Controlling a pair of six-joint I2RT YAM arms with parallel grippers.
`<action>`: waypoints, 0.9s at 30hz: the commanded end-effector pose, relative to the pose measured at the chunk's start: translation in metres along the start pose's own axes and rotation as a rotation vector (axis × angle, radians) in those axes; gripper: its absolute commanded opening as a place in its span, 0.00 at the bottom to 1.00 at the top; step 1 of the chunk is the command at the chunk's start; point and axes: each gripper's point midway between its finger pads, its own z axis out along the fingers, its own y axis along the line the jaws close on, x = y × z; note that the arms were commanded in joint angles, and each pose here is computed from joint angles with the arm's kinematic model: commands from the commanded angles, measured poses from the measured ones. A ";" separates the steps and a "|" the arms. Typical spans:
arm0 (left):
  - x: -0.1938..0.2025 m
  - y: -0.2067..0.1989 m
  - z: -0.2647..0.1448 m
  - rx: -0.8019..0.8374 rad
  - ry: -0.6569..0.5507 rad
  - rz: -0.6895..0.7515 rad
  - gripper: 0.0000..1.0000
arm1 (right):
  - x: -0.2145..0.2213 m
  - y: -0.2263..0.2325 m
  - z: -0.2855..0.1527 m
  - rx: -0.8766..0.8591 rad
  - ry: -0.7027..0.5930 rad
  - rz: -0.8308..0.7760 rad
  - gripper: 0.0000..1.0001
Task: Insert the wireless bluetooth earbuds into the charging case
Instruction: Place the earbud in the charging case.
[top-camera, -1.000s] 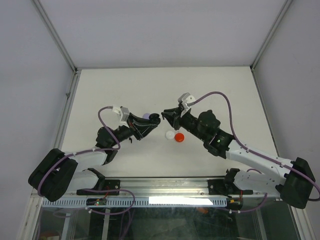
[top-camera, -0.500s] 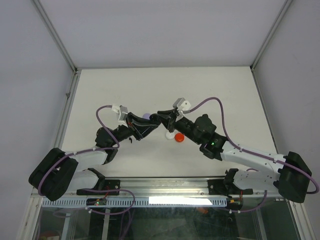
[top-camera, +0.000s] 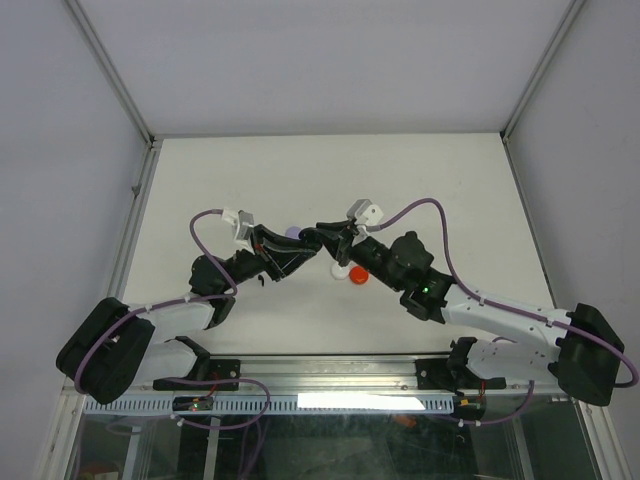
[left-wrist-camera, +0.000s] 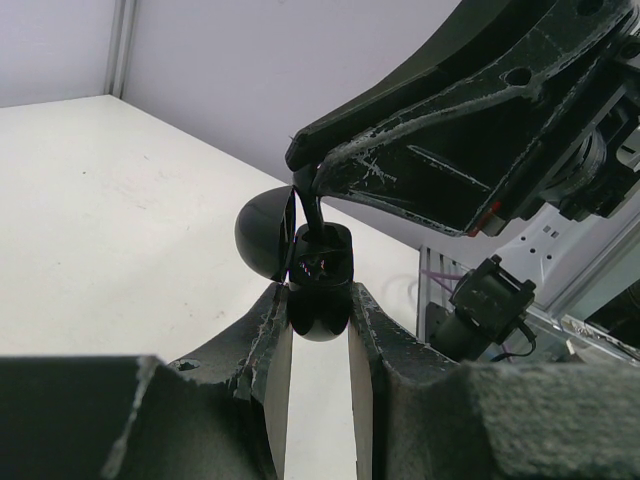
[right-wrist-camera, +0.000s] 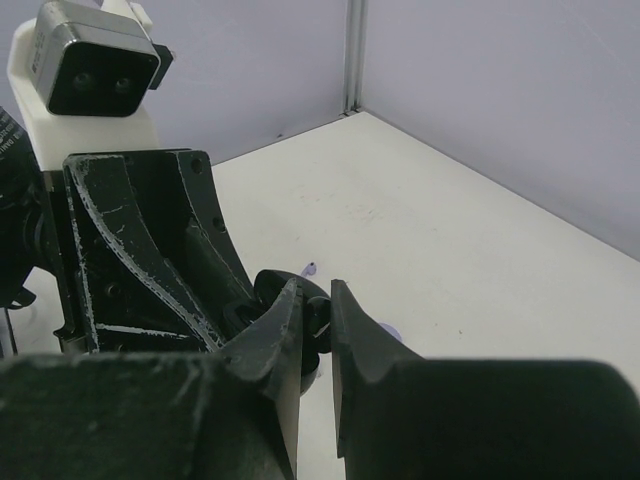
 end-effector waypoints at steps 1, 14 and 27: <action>-0.027 -0.011 0.006 0.036 -0.087 0.039 0.00 | -0.030 0.006 -0.003 -0.021 -0.108 0.033 0.09; -0.028 -0.012 0.004 0.036 -0.099 0.042 0.00 | -0.027 0.015 -0.001 -0.036 -0.115 0.076 0.09; -0.035 -0.012 0.000 0.017 -0.142 0.042 0.00 | -0.018 0.016 -0.005 -0.024 -0.098 0.093 0.09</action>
